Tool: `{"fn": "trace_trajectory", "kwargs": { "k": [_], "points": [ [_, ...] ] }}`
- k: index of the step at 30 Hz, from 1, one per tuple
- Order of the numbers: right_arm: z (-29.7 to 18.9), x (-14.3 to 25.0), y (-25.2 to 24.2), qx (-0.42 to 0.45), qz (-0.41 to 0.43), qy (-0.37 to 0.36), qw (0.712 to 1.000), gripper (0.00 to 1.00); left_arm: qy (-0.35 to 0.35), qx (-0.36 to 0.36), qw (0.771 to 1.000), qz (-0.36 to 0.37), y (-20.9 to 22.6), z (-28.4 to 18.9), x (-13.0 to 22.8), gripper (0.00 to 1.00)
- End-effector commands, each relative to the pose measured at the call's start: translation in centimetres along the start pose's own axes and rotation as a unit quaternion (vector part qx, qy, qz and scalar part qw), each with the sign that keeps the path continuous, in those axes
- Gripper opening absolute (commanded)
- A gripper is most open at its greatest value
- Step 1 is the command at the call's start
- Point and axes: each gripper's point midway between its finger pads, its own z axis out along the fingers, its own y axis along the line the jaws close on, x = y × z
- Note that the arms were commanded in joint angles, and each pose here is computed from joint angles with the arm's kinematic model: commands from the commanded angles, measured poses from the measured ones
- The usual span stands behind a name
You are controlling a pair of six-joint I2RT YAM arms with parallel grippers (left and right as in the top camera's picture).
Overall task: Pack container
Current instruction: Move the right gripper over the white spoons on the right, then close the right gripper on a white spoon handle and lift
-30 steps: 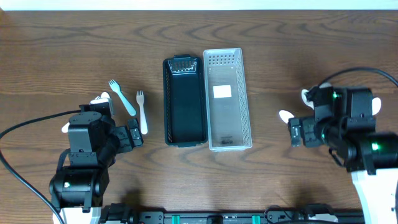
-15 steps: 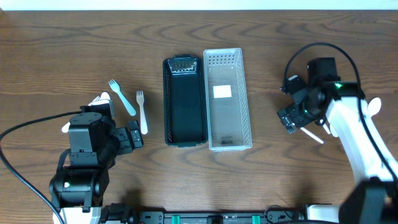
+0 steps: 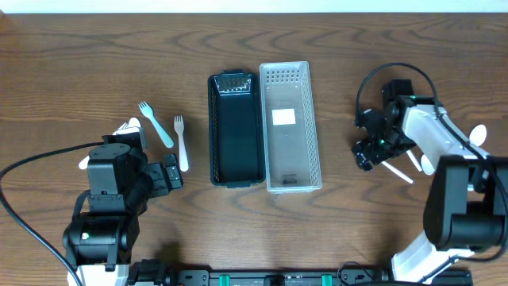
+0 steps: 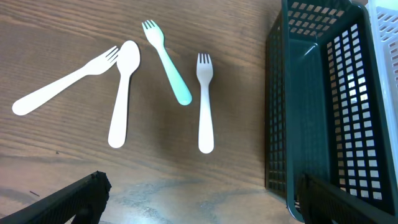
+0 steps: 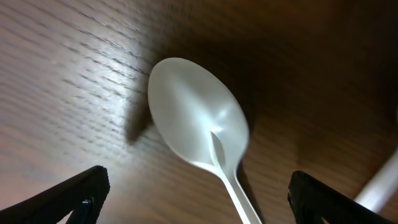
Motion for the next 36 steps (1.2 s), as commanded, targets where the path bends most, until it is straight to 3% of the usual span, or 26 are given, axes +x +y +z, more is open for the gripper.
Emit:
{"fn": "trace_trajectory", "kwargs": {
  "k": [1,11,19,36],
  "points": [
    [1.1,0.4,-0.5,0.000,-0.001,0.021,1.000,0.97,-0.012,0.001,1.000,-0.006,-0.1,-0.6,-0.8,0.98],
    [2.2,1.1,-0.6,0.001,0.004,0.047,0.999,0.90,-0.012,0.001,1.000,-0.005,-0.1,-0.6,-0.8,0.98],
    [2.2,1.6,-0.3,-0.004,0.004,0.056,0.998,0.65,-0.012,0.001,1.000,-0.005,-0.1,-0.6,-0.8,0.98],
    [2.2,1.5,-0.3,-0.003,0.009,0.055,0.998,0.31,-0.012,0.001,1.000,-0.006,-0.1,-0.6,-0.8,0.98]
  ]
}}
